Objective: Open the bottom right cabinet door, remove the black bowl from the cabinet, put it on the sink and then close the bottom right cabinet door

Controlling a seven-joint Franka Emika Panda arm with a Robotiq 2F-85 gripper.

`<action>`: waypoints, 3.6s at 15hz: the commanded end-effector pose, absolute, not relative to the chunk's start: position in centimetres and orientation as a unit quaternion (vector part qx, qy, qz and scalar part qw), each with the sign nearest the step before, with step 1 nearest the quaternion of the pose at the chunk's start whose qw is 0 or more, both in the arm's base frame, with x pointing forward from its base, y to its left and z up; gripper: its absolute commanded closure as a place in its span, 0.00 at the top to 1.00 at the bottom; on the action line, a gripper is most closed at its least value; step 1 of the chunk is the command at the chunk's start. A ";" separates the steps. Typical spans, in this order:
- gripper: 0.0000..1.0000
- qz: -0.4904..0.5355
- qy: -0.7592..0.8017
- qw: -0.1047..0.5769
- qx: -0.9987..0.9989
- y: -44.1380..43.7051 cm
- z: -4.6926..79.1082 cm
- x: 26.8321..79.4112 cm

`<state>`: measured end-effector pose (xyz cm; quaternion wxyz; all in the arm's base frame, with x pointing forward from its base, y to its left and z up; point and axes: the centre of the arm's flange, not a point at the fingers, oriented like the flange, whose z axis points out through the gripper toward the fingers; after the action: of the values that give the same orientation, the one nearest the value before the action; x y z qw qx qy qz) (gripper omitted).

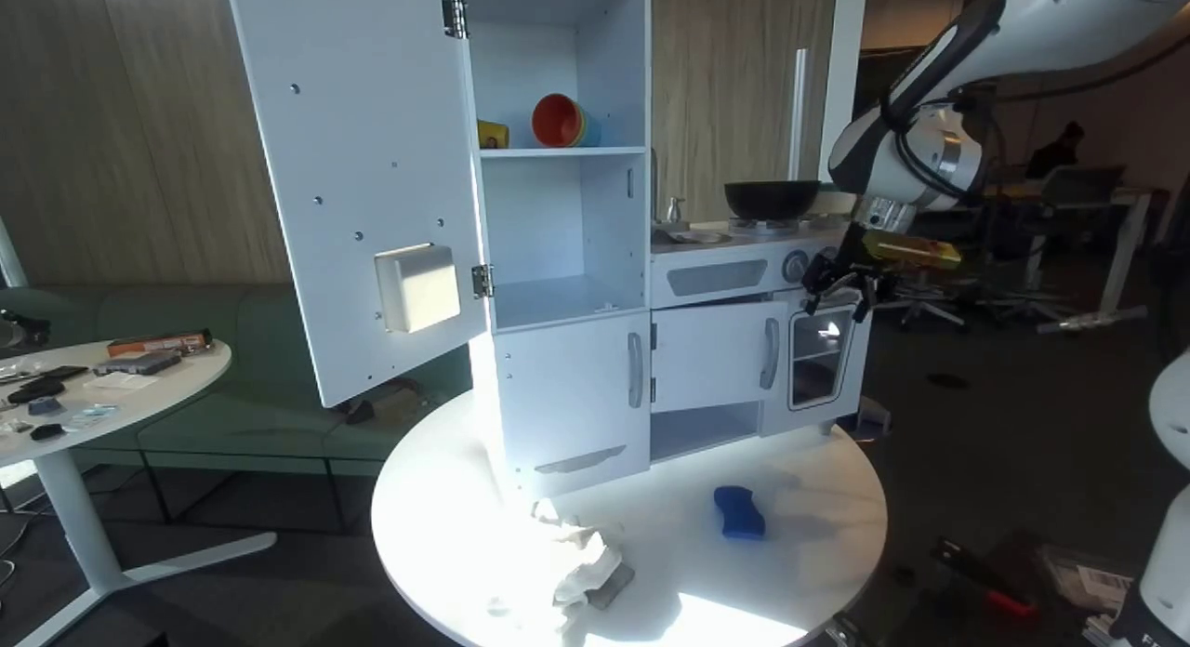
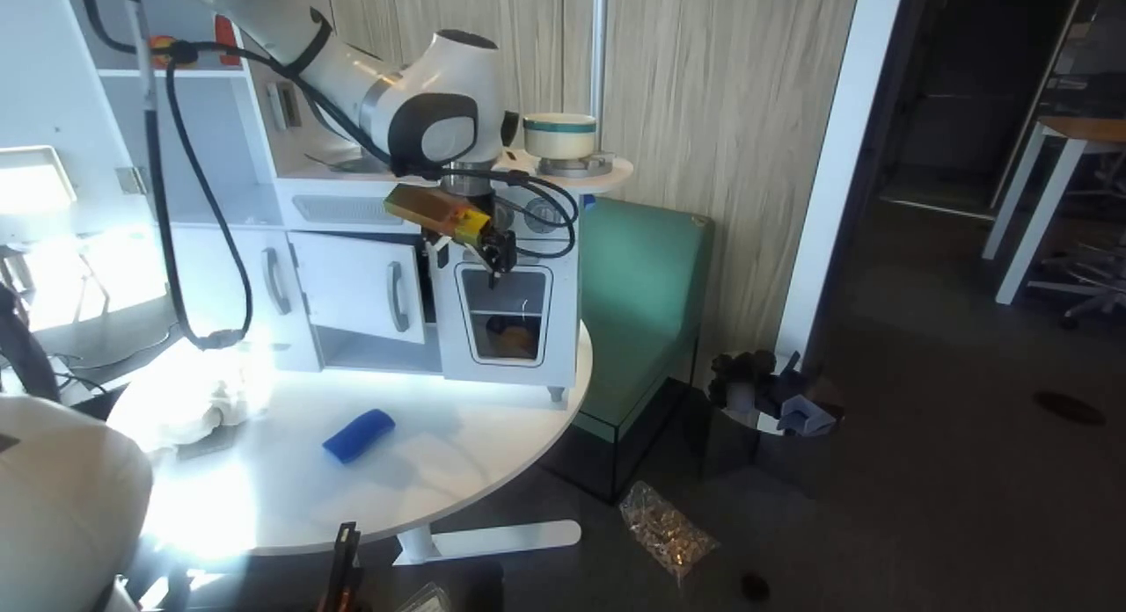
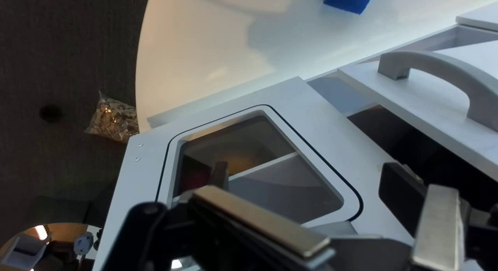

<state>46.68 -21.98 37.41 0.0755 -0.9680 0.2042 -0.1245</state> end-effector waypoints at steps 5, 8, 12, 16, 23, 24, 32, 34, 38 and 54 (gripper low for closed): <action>1.00 -0.185 0.302 0.064 -0.933 -22.0 37.9 42.0; 1.00 -0.168 0.311 0.101 -0.930 -22.9 37.7 39.1; 1.00 -0.172 0.396 0.162 -0.887 -23.7 39.6 37.9; 1.00 -0.152 0.490 0.187 -0.838 -23.9 40.6 40.2; 1.00 -0.139 0.633 0.209 -0.732 -25.6 39.4 43.0; 1.00 -0.137 0.645 0.211 -0.721 -26.0 38.9 42.9; 1.00 -0.166 0.657 0.246 -0.693 -26.1 35.7 43.5; 1.00 -0.162 0.665 0.242 -0.688 -26.4 35.0 43.6; 1.00 -0.152 0.668 0.227 -0.692 -26.4 34.1 42.9; 1.00 -0.287 0.603 0.154 -0.728 -28.1 39.1 33.1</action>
<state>36.94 -28.56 36.06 0.1328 -0.7122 0.6480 -0.2352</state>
